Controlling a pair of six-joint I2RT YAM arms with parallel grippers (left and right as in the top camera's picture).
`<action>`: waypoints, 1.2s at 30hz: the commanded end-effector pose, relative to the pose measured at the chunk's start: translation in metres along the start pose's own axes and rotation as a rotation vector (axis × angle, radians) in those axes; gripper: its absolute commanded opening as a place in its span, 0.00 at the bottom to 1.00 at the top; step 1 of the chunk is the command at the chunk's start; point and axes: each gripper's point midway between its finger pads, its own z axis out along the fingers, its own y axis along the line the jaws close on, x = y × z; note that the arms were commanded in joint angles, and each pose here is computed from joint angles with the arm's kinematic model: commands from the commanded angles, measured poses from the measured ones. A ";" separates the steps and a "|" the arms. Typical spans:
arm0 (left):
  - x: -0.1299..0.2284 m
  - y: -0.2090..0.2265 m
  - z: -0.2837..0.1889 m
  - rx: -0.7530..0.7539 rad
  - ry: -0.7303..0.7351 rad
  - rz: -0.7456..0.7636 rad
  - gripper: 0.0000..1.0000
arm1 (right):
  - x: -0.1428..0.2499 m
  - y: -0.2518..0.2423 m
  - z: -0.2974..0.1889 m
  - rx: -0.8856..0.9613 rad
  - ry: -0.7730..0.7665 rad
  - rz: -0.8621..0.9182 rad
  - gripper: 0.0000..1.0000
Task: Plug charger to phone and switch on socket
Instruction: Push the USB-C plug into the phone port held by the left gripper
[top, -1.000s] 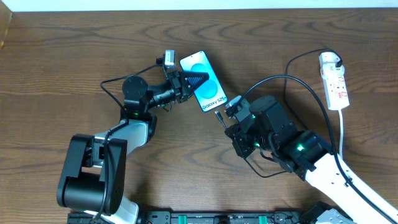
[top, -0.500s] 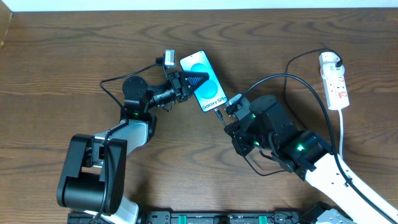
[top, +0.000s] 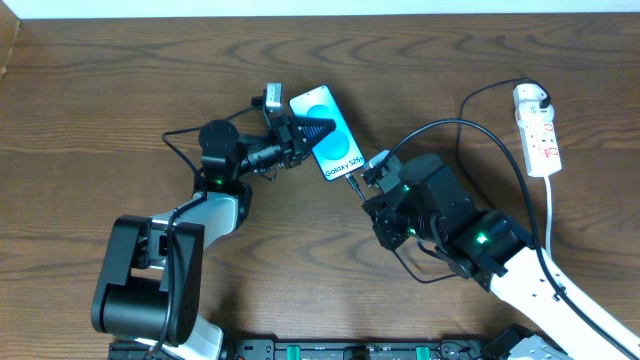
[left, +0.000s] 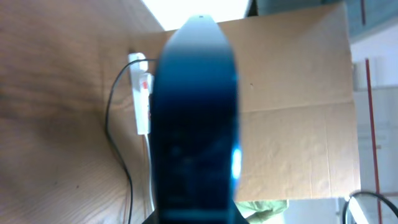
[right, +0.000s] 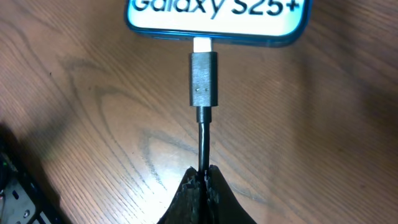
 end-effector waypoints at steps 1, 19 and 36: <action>-0.004 -0.004 0.001 -0.002 0.004 -0.005 0.07 | -0.003 0.004 0.000 -0.001 -0.011 -0.011 0.01; 0.002 -0.020 0.002 0.050 0.035 0.077 0.07 | -0.023 0.004 0.010 0.008 -0.083 -0.029 0.01; 0.005 -0.022 0.002 0.059 0.054 0.090 0.07 | -0.036 0.005 0.009 0.003 -0.134 0.011 0.13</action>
